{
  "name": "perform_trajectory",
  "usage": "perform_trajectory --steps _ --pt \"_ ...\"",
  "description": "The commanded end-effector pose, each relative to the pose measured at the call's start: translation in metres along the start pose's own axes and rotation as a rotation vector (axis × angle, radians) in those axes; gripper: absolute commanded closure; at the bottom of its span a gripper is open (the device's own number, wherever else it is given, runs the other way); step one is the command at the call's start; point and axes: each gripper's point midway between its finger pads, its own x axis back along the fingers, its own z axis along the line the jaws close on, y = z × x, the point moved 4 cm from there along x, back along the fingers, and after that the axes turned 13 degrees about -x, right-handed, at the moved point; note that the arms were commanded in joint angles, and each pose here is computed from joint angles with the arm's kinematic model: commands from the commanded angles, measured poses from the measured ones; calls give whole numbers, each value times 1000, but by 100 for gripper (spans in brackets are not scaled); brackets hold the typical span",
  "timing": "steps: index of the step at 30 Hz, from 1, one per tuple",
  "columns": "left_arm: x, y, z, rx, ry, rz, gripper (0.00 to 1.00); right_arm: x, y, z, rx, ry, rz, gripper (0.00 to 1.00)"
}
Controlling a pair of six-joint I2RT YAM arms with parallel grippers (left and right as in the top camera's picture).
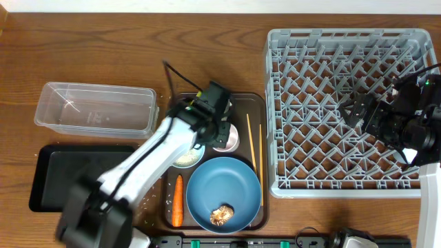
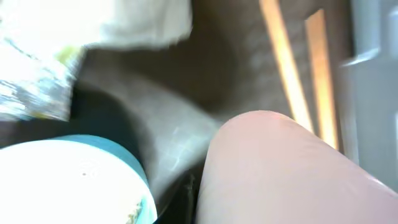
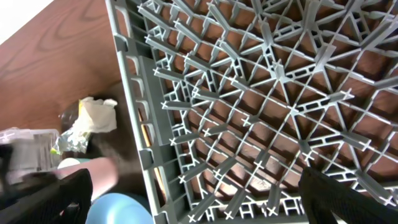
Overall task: Sort waste into correct bins and load items into the dishwasher rack
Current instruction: 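Grasp the pink cup with the left gripper and lift it, then pass the pink cup from left gripper to right gripper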
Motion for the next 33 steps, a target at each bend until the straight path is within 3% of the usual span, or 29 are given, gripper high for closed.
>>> perform_trajectory --steps 1,6,10,15,20,26,33 --pt "54 20 -5 8 -30 -163 94 -1 -2 4 50 1 6 1" --pt "127 24 -10 32 -233 -365 94 0 -6 11 91 54 31 1" --pt "176 20 -1 64 -443 -502 94 6 -20 42 223 305 117 2" --pt "214 12 -3 55 -781 -567 94 24 -43 87 384 635 206 11" --pt "236 9 -15 -28 -1000 -591 94 30 -70 126 548 798 267 16" --pt "254 5 -24 -112 -1131 -608 94 42 -122 176 843 992 305 16" --pt "254 5 -24 -98 -1143 -597 94 59 -159 207 1121 1174 230 15"
